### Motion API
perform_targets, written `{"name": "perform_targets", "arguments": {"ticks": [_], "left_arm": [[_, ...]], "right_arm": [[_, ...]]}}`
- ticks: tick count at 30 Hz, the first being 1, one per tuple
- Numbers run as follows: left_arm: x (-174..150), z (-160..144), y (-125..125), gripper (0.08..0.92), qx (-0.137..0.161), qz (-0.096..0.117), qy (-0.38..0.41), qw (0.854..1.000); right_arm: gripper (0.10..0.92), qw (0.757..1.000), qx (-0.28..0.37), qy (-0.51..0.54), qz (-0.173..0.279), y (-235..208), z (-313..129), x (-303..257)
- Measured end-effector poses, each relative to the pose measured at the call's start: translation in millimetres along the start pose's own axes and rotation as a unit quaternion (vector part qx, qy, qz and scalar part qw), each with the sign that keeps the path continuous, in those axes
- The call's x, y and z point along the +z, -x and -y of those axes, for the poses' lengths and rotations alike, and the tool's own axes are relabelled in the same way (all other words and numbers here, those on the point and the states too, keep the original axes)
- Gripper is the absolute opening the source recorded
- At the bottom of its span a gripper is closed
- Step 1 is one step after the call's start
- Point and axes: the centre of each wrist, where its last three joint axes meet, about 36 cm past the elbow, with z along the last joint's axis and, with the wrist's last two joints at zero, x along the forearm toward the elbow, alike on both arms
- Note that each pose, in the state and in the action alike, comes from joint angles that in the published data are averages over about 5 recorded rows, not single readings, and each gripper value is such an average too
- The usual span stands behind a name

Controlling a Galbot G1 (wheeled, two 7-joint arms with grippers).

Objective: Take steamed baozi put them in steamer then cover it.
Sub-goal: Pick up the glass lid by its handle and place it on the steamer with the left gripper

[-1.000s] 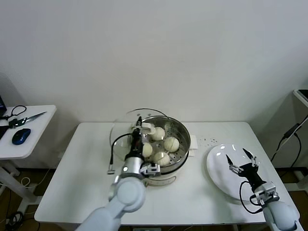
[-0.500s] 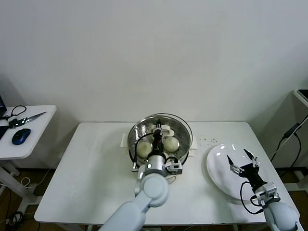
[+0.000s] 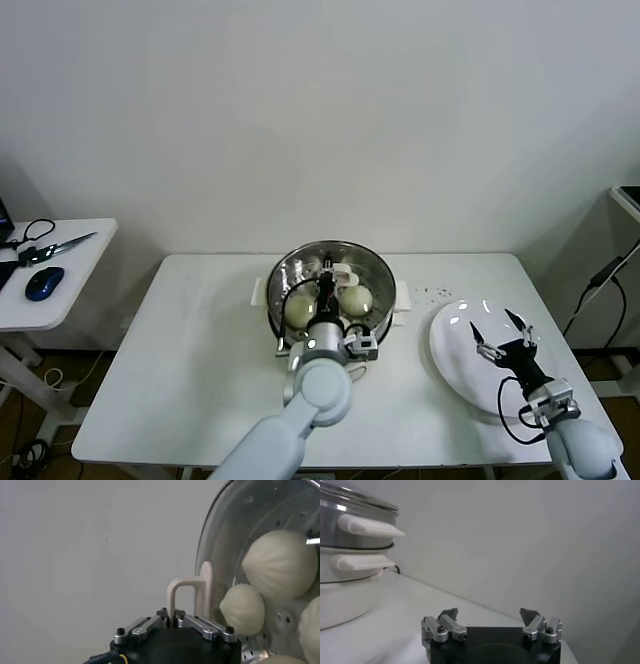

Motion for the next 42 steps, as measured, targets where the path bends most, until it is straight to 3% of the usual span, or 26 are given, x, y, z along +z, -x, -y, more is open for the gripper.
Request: {"name": "perform_targets", "arguments": {"ticks": [32, 35, 42], "left_arm": [[5.4, 5.6, 5.3, 0.152, 0.006, 0.001, 0.032, 0.999], [5.7, 5.1, 4.6, 0.190, 0.008, 0.003, 0.030, 1.000], [9.1, 3.3, -1.7, 0.389, 0.006, 0.008, 0.028, 1.000]], "right_arm": [[0.823, 1.000, 0.000, 0.000, 0.003, -0.3, -3.5, 1.4], [0.823, 1.000, 0.000, -0.001, 0.002, -0.7, -3.2, 1.7], [0.823, 1.000, 0.001, -0.003, -0.002, -0.3, -2.7, 1.0]]}}
